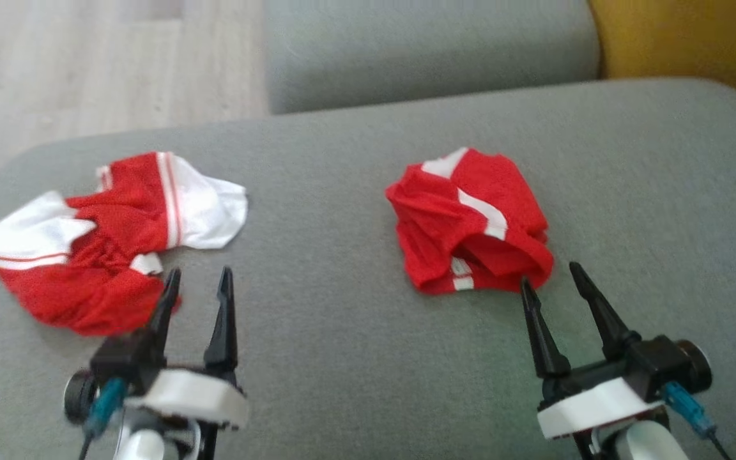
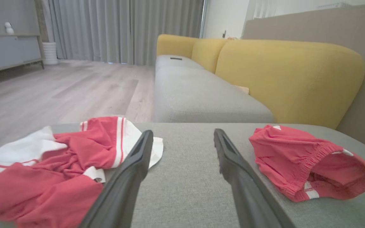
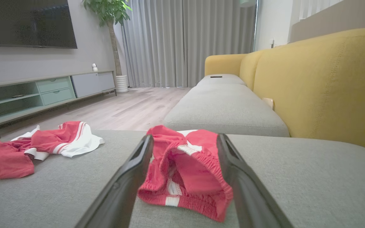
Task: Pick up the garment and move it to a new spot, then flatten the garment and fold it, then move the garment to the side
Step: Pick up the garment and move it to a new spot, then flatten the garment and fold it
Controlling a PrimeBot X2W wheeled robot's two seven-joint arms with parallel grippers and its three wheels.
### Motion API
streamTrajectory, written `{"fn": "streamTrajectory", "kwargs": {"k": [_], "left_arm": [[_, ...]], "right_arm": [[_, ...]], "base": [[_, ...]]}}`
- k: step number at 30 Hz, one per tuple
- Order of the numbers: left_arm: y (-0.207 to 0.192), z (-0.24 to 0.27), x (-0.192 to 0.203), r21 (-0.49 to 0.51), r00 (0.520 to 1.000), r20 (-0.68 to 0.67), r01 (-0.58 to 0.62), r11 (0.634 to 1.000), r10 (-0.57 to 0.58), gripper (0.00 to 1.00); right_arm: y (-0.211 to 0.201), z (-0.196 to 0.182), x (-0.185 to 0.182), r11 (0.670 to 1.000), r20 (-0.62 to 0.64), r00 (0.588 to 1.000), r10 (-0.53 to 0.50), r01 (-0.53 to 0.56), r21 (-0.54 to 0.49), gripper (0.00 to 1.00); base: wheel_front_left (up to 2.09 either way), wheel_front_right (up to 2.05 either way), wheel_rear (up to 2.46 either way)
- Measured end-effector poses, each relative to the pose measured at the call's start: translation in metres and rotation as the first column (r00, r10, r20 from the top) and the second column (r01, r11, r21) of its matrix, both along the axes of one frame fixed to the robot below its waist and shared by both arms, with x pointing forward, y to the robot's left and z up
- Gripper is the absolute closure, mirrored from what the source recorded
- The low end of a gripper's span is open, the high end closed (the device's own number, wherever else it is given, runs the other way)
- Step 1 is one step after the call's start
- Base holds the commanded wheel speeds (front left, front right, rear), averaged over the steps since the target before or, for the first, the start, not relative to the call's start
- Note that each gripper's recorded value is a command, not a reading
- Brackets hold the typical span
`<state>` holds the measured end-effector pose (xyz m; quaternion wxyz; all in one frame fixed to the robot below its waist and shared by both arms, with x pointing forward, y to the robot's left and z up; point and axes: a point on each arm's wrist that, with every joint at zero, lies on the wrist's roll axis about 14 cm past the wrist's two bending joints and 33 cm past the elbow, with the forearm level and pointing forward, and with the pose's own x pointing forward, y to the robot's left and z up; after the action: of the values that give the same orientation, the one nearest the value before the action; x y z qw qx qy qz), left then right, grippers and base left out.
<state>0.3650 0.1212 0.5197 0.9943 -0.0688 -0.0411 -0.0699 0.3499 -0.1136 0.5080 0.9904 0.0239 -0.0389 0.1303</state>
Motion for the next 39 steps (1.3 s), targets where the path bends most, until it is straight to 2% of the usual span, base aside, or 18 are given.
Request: {"fn": "streamTrajectory", "kwargs": {"k": [11,19,39], "left_arm": [[0.044,-0.005,-0.07,0.07,0.981,0.026,-0.192,0.979,0.191,0.0],[0.036,-0.007,-0.085,0.117,0.986,0.034,-0.167,0.979,0.164,0.0],[0.03,-0.007,-0.087,0.129,0.99,0.04,-0.141,0.982,0.136,0.0]], "right_arm": [[-0.002,0.0,-0.021,1.0,0.008,1.0,-0.004,0.004,-0.002,0.0],[-0.006,-0.009,-0.033,1.0,-0.018,1.0,-0.018,0.018,-0.001,0.0],[-0.004,-0.01,-0.037,1.0,-0.021,1.0,-0.012,0.012,0.0,0.0]], "base": [[0.0,0.0,0.0],[0.0,0.0,0.0],[0.0,0.0,0.0]]}}
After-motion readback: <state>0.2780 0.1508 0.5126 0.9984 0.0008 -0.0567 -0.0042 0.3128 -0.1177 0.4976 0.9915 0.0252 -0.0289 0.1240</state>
